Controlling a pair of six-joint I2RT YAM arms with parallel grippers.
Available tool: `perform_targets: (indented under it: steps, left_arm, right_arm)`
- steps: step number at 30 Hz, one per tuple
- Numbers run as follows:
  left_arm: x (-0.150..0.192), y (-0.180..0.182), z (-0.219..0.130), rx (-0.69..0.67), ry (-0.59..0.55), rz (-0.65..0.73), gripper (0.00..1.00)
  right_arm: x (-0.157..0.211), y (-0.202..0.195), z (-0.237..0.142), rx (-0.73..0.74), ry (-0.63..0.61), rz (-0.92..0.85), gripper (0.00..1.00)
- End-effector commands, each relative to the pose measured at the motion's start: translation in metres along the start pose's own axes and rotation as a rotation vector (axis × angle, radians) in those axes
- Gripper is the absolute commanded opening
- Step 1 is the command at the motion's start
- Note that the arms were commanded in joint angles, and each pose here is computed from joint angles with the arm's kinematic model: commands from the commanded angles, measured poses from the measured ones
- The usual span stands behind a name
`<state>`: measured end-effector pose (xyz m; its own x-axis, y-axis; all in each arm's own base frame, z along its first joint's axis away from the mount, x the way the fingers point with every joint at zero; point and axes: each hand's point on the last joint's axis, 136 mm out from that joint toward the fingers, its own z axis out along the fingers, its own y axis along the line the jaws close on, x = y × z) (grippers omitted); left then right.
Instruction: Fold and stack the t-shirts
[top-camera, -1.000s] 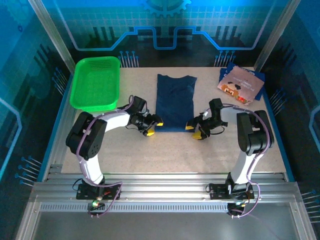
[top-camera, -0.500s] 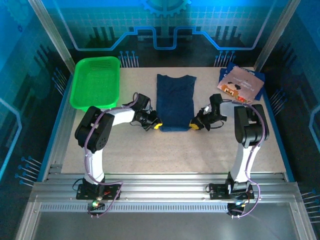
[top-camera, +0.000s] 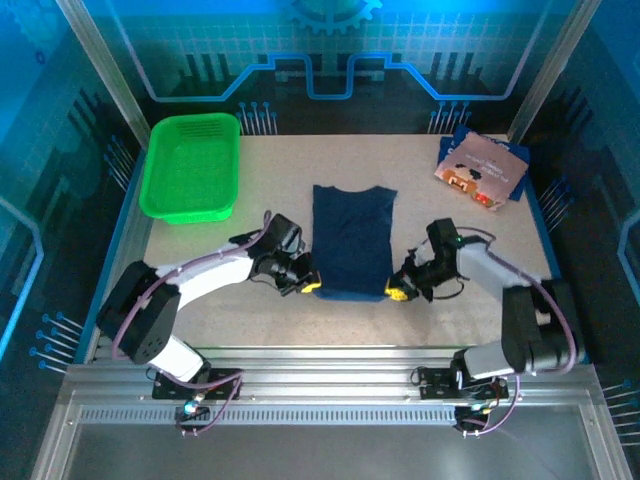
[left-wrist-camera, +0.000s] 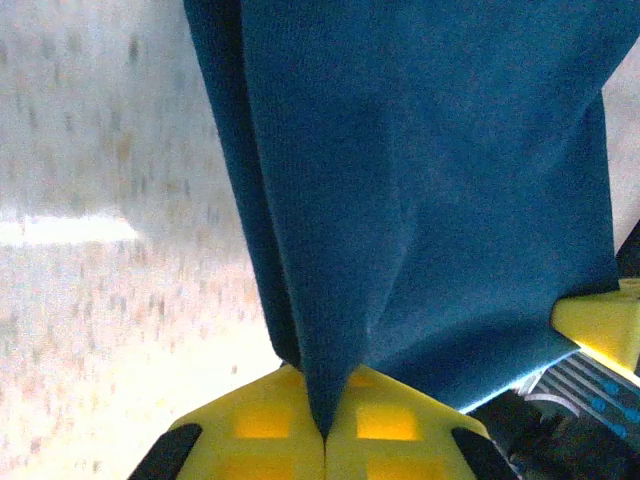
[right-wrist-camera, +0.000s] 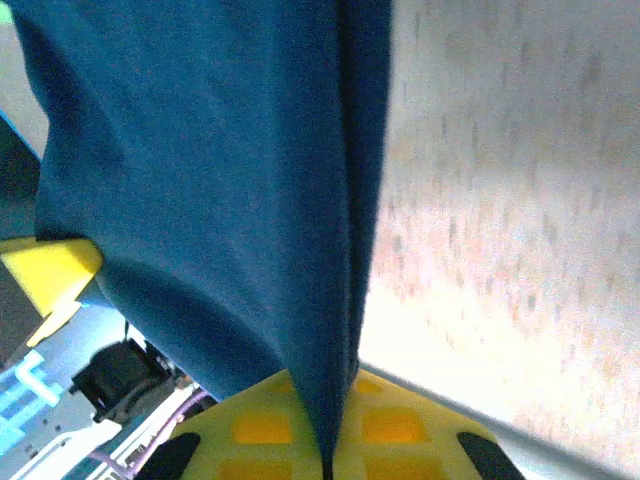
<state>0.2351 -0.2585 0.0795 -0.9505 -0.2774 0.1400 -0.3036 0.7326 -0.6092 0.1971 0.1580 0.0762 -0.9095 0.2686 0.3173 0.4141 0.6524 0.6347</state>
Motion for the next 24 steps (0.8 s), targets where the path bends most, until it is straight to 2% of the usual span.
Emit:
perform_targets:
  steps: [1,5,9,16,24]
  left_arm:
    - [0.022,0.011,-0.014,-0.048,-0.008,-0.083,0.0]
    - [0.024,-0.013,-0.035,0.007,-0.022,-0.06,0.0]
    - [0.002,-0.046,-0.051,0.097,-0.024,-0.066,0.0]
    - [-0.072,-0.1,-0.07,0.218,-0.031,-0.026,0.0]
    - [-0.151,-0.12,-0.057,0.26,-0.019,-0.038,0.0]
  right_arm:
    - [0.033,-0.002,-0.01,0.022,0.013,0.067,0.0]
    - [0.037,0.015,-0.028,0.012,-0.027,0.037,0.0]
    - [0.018,0.049,-0.051,-0.012,-0.085,-0.019,0.01]
    - [-0.046,0.086,-0.073,-0.027,-0.141,-0.077,0.01]
    - [-0.129,0.093,-0.085,-0.025,-0.154,-0.053,0.01]
